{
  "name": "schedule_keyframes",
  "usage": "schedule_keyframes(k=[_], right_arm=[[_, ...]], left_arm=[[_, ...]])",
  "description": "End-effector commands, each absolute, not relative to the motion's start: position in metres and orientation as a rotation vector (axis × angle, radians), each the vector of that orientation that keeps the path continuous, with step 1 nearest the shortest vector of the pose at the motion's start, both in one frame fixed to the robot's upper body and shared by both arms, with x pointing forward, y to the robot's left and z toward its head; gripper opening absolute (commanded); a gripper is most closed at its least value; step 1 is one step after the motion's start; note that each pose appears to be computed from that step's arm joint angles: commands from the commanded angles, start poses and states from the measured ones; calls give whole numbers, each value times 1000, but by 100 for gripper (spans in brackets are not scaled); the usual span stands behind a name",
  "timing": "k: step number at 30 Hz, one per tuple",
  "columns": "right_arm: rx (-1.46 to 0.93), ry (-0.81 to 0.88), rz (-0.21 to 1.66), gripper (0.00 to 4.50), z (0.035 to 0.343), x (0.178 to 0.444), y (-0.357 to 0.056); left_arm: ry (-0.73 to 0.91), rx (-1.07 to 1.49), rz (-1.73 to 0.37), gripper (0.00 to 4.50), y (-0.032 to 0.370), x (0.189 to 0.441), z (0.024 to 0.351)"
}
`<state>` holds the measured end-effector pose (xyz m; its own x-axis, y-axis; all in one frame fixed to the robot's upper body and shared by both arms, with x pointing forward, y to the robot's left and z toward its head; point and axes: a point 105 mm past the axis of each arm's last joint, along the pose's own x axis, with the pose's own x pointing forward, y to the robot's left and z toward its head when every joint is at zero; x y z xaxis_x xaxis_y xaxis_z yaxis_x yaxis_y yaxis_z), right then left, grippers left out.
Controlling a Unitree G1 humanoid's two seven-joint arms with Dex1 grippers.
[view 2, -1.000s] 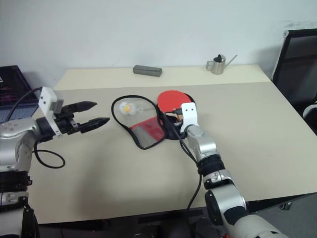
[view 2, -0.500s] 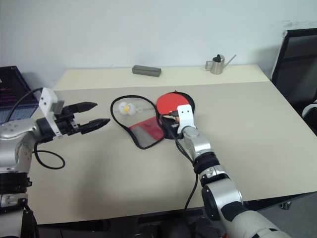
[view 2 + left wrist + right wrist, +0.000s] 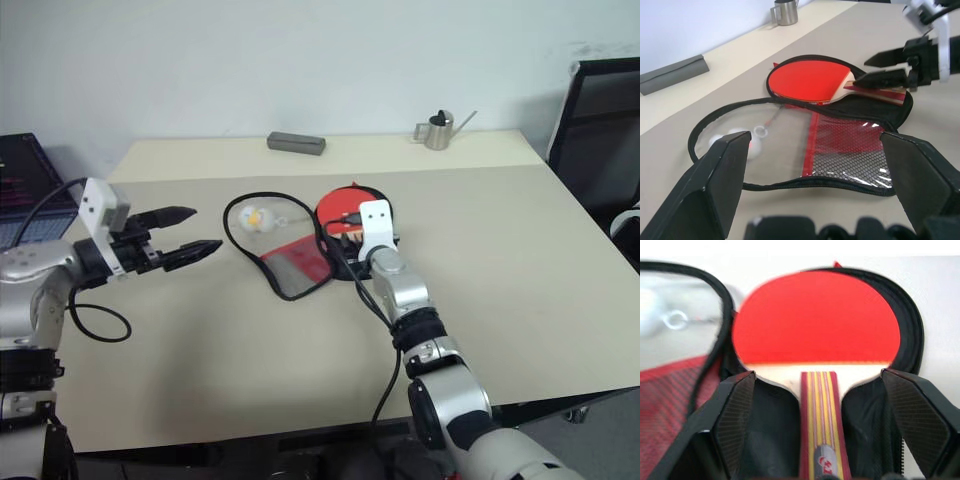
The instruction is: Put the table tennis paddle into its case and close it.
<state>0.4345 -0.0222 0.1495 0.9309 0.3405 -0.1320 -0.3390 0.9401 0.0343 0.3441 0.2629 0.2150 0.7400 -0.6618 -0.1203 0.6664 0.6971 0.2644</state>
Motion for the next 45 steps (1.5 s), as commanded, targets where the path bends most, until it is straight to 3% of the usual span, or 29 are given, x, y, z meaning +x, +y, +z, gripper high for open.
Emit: schedule_keyframes(k=[1,10,14,26,31,40,45], right_arm=[[38,23,474,445,189,419,-15],[-70,-77,622,445,208,391,-49],[-87,36,774,445,194,377,-69],[-115,70,708,445,192,373,-97],[-104,72,699,445,190,368,-98],[-160,56,894,445,192,336,-103],[-230,-31,999,445,214,330,-115]], left_arm=[[-27,348,-684,450,270,343,227],[1,419,-485,450,299,364,204],[15,403,-446,450,302,376,191],[123,366,-388,450,283,416,151],[158,357,-390,450,277,422,140],[210,262,-457,450,261,424,127],[217,249,-479,450,252,426,124]])
